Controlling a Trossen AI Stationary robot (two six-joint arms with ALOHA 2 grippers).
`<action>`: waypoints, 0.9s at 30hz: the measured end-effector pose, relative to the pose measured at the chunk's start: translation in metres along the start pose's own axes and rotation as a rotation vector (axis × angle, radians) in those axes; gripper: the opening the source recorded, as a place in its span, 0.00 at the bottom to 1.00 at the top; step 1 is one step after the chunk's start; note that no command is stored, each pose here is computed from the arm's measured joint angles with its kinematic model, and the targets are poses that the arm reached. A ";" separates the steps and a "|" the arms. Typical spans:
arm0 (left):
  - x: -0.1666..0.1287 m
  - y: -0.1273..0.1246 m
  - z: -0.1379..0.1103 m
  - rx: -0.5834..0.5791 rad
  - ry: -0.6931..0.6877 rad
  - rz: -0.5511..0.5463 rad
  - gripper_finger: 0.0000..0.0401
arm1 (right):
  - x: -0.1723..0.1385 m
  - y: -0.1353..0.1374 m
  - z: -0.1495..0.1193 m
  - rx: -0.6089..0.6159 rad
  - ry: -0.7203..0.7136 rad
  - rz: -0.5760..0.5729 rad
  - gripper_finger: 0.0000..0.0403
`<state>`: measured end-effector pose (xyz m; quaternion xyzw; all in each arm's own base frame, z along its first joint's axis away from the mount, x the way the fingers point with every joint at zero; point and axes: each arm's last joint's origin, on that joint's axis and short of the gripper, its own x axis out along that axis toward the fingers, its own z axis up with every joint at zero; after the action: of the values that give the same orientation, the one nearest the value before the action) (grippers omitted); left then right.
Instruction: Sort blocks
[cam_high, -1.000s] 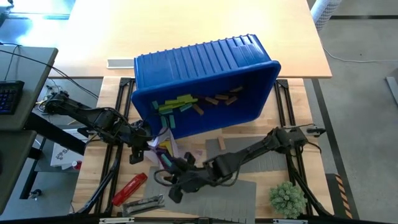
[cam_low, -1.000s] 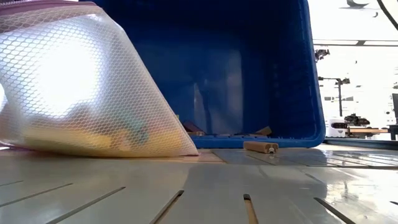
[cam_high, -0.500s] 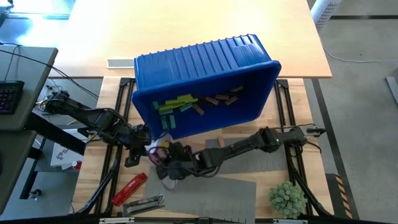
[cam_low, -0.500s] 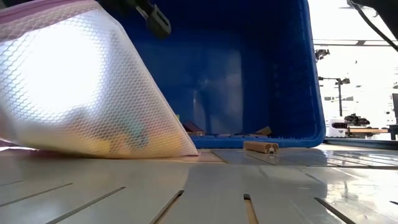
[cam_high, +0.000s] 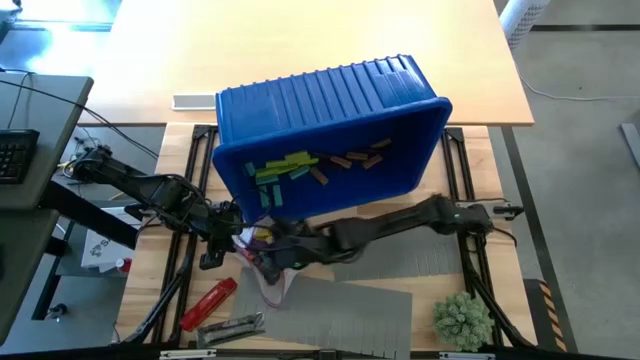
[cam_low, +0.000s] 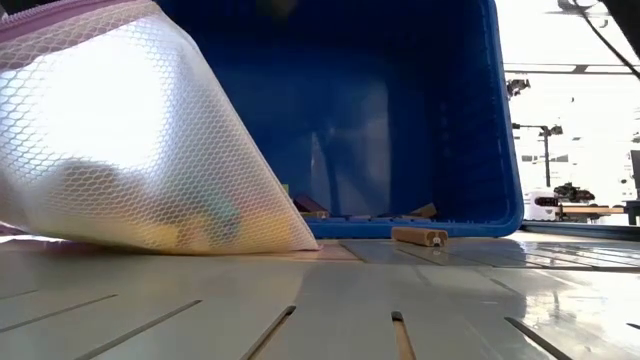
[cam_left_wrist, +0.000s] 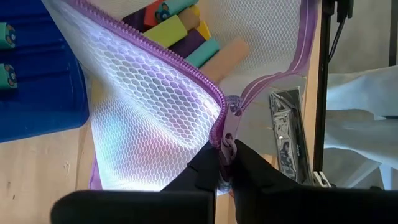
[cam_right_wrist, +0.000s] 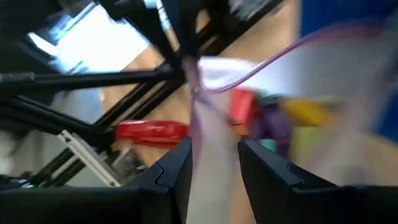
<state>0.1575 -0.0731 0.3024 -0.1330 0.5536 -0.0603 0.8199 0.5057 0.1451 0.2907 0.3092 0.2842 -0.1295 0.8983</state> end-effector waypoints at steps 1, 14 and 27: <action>0.000 0.000 0.000 0.000 0.000 -0.001 0.00 | -0.015 0.002 0.003 -0.018 -0.013 -0.040 0.29; 0.000 -0.001 0.000 -0.001 -0.007 -0.005 0.00 | -0.137 -0.030 -0.018 0.071 0.133 -0.611 0.30; 0.000 -0.005 0.007 0.006 -0.077 -0.042 0.00 | -0.049 -0.120 -0.060 0.355 0.440 -0.800 0.30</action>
<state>0.1642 -0.0764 0.3064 -0.1445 0.5187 -0.0739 0.8394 0.3916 0.0926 0.2229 0.3442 0.5373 -0.4423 0.6303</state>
